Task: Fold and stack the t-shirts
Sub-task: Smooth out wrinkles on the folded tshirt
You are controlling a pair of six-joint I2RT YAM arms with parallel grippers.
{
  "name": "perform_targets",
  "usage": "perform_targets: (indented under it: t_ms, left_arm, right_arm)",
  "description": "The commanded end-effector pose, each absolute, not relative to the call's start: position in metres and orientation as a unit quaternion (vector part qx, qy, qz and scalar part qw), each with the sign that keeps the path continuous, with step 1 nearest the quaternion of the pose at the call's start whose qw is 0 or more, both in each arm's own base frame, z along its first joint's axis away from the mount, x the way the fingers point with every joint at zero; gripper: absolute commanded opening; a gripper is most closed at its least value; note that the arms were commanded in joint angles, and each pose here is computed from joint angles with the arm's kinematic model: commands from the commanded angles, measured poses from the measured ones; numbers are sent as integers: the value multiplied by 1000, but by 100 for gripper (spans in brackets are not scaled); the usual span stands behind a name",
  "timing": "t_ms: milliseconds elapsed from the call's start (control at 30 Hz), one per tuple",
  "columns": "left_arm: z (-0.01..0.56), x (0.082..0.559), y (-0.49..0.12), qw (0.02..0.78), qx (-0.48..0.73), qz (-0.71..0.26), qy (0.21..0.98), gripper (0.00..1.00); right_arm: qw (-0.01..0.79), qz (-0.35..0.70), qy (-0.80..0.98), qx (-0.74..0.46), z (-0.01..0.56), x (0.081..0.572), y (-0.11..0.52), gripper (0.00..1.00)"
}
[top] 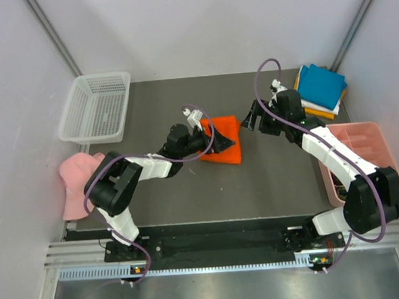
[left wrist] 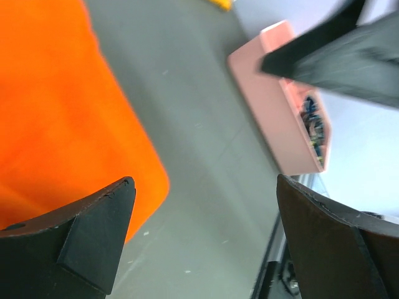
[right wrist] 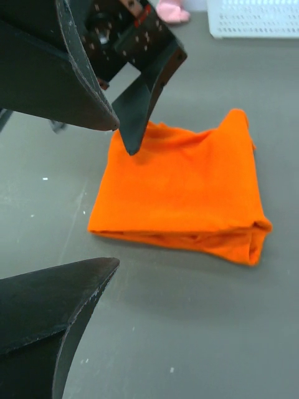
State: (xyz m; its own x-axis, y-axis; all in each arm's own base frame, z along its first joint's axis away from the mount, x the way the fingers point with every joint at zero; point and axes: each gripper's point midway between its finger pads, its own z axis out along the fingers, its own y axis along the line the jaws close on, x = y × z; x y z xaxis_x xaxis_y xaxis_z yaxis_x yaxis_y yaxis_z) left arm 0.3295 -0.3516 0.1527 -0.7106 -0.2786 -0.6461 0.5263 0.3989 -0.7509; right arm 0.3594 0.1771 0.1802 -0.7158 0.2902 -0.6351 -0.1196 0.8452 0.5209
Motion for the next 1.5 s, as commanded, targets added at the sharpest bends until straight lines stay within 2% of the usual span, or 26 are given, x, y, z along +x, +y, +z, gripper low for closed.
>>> perform_targets:
  t_ms: [0, 200, 467, 633, 800, 1000, 1233, 1467]
  left_arm:
    - [147, 342, -355, 390, 87, -545, 737, 99]
    - [90, 323, -344, 354, 63, -541, 760, 99]
    - [55, 307, -334, 330, 39, -540, 774, 99]
    - [95, 322, -341, 349, 60, -541, 763, 99]
    - [172, 355, -352, 407, 96, -536, 734, 99]
    - [198, 392, -352, 436, 102, -532, 719, 99]
    - [164, 419, -352, 427, 88, -525, 731, 99]
    - [95, 435, -353, 397, 72, -512, 758, 99]
  right_arm:
    - [389, 238, 888, 56, 181, 359, 161, 82]
    - [375, 239, 894, 58, 169, 361, 164, 82]
    - [368, 237, 897, 62, 166, 364, 165, 82]
    - [373, 242, 894, 61, 171, 363, 165, 82]
    - [374, 239, 894, 61, 169, 358, 162, 82]
    - [370, 237, 896, 60, 166, 355, 161, 82]
    - [371, 228, 899, 57, 165, 354, 159, 82]
    - [365, 228, 901, 57, 159, 351, 158, 82]
